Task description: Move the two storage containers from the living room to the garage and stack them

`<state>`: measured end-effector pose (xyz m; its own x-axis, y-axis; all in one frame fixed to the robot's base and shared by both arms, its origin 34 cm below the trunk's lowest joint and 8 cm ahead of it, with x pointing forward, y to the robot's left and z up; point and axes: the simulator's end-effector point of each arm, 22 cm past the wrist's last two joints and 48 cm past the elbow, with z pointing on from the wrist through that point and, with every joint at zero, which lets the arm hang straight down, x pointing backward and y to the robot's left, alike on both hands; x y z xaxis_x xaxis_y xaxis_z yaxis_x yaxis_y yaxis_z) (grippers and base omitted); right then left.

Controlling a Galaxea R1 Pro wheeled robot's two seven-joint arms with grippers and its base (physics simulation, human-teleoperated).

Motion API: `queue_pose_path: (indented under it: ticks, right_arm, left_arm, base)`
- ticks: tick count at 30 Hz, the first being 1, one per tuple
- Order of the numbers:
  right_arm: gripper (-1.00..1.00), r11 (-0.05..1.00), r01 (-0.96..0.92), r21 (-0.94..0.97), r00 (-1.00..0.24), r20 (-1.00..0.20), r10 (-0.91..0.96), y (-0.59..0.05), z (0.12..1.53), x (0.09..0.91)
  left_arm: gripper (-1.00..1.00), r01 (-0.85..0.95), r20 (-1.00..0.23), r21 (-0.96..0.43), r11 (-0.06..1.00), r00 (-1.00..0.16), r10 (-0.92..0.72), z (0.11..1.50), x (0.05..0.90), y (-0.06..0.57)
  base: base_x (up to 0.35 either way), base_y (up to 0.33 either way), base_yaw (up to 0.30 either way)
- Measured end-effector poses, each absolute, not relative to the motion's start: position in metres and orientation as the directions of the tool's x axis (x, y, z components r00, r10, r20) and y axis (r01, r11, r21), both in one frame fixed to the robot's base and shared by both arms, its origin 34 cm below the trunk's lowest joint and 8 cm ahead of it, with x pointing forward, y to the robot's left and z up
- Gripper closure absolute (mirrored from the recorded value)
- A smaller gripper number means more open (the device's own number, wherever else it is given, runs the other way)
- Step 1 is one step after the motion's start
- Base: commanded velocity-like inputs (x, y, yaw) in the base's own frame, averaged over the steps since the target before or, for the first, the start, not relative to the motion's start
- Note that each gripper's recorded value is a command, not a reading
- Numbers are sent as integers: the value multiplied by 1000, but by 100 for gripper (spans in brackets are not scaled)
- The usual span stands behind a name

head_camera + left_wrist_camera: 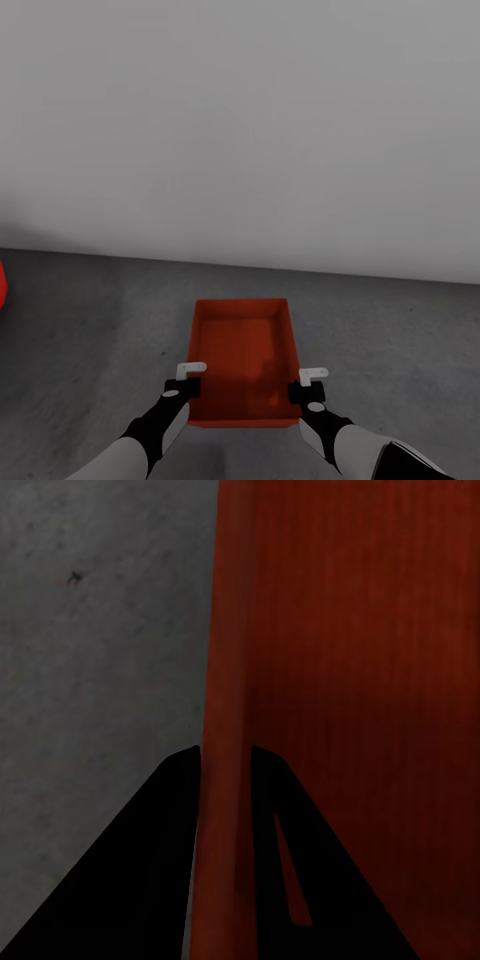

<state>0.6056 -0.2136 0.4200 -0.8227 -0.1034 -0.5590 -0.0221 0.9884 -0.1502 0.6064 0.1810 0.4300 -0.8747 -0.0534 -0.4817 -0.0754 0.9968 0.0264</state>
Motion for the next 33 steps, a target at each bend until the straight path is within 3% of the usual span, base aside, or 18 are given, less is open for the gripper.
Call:
queue_pose_path:
  ticks: [33]
  right_arm:
    - [100, 990, -5, -142, -809, -581, -87, -214, 415, 609]
  left_arm:
    - [100, -61, -505, 32, 998, -863, -36, 429, 615, 180]
  base:
    - [0, 0, 0]
